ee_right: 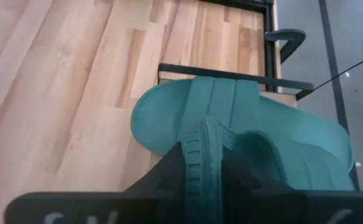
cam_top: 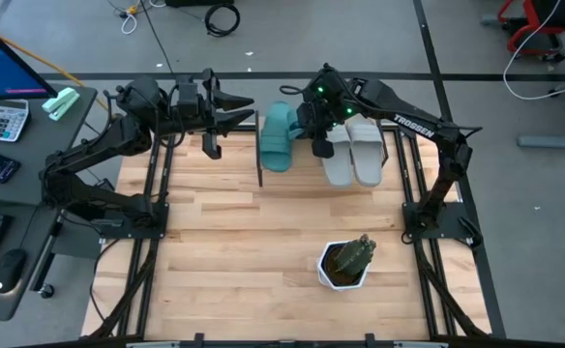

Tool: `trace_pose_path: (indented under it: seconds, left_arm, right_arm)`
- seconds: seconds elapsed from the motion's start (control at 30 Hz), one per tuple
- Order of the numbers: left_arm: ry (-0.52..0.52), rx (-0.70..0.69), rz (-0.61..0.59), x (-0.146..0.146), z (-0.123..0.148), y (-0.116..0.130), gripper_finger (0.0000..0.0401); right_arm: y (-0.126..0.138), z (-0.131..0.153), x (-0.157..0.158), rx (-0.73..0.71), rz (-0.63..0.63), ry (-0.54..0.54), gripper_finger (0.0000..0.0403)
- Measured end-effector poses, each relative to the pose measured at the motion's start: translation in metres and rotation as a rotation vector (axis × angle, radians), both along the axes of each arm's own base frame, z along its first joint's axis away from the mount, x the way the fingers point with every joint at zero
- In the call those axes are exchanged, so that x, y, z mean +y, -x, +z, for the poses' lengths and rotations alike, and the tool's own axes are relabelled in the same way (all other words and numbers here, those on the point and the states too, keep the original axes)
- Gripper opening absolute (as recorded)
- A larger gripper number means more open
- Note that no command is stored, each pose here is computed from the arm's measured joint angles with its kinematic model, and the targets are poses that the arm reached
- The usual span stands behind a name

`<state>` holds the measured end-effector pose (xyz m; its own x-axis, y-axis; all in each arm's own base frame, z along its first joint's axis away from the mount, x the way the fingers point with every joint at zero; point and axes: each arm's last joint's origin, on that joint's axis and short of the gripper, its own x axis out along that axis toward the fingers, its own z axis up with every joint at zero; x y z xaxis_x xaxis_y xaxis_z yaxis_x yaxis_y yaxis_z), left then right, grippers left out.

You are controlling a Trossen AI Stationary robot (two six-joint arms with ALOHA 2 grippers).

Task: Pick and place slides into the shelf
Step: Put the green slipper on the shelf

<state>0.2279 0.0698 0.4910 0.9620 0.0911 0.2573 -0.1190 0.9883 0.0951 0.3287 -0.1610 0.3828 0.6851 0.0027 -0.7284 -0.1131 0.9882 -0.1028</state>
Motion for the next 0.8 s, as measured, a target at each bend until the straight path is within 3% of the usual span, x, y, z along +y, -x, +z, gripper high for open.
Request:
trace_pose_path:
  seconds: [0.53, 0.8]
  left_arm:
    - [0.0, 0.0, 0.0, 0.0, 0.0, 0.0, 0.0107]
    - [-0.001, 0.0, 0.0, 0.0, 0.0, 0.0, 0.0107]
  right_arm:
    - [0.007, -0.006, 0.002, 0.079, -0.015, -0.085, 0.0216]
    - [0.011, -0.007, 0.005, 0.118, -0.029, -0.126, 0.0269]
